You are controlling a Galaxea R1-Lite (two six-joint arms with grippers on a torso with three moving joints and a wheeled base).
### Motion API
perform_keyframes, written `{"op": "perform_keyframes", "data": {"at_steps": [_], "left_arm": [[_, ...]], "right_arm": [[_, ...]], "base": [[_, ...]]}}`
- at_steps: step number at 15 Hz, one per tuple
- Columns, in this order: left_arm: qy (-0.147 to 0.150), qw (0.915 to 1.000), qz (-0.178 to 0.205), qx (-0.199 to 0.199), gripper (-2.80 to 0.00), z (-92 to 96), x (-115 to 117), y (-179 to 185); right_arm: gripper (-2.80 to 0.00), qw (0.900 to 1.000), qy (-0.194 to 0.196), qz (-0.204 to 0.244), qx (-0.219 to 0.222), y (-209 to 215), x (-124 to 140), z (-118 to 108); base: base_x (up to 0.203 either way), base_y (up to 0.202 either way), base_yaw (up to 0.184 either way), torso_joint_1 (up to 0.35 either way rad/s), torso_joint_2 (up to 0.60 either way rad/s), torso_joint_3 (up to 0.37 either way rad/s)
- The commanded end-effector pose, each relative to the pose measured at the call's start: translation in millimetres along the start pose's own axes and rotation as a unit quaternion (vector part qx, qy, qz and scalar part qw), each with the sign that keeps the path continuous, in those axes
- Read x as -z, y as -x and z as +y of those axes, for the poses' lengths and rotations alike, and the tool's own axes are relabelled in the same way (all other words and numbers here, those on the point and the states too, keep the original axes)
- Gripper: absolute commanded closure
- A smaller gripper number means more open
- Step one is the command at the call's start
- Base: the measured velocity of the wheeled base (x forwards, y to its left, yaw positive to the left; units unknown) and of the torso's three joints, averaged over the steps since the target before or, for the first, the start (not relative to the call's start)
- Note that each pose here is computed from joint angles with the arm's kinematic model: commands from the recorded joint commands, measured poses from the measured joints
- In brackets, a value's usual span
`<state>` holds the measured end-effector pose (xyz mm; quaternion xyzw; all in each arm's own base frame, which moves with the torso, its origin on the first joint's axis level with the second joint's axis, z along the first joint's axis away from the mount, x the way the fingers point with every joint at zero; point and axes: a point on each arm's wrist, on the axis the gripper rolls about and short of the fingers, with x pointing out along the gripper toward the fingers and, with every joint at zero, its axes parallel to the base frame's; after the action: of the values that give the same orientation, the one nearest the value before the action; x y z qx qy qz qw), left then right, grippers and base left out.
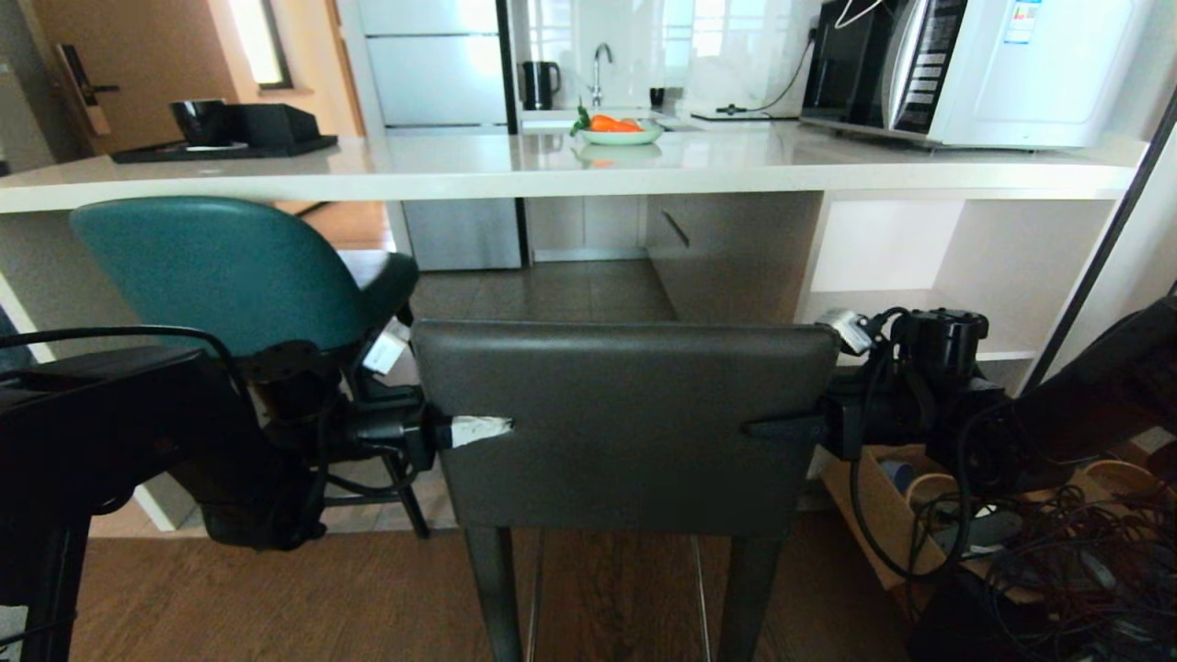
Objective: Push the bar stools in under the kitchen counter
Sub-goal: Pull the gray chair out from under the dining table
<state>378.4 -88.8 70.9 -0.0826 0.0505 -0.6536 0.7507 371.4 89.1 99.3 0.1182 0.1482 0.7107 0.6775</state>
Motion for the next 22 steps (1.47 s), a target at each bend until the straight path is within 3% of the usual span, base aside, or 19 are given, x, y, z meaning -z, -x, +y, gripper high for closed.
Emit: {"op": "perform_keyframes", "data": {"at_steps": [1, 22], "left_arm": [[-0.001, 1.0000, 0.001, 0.005, 0.00, -0.7, 0.4, -0.8], [-0.009, 1.0000, -0.003, 0.002, 0.00, 3.6, -3.5, 2.1]], "right_arm": [[0.00, 1.000, 0.001, 0.006, -0.020, -11.9, 0.1, 2.1], [0.00, 1.000, -0.006, 0.009, -0.023, -16.8, 5.2, -3.4]], "base": [[0.000, 0.000, 0.000, 0.000, 0.00, 0.000], [0.000, 0.000, 0.000, 0.000, 0.00, 0.000]]}}
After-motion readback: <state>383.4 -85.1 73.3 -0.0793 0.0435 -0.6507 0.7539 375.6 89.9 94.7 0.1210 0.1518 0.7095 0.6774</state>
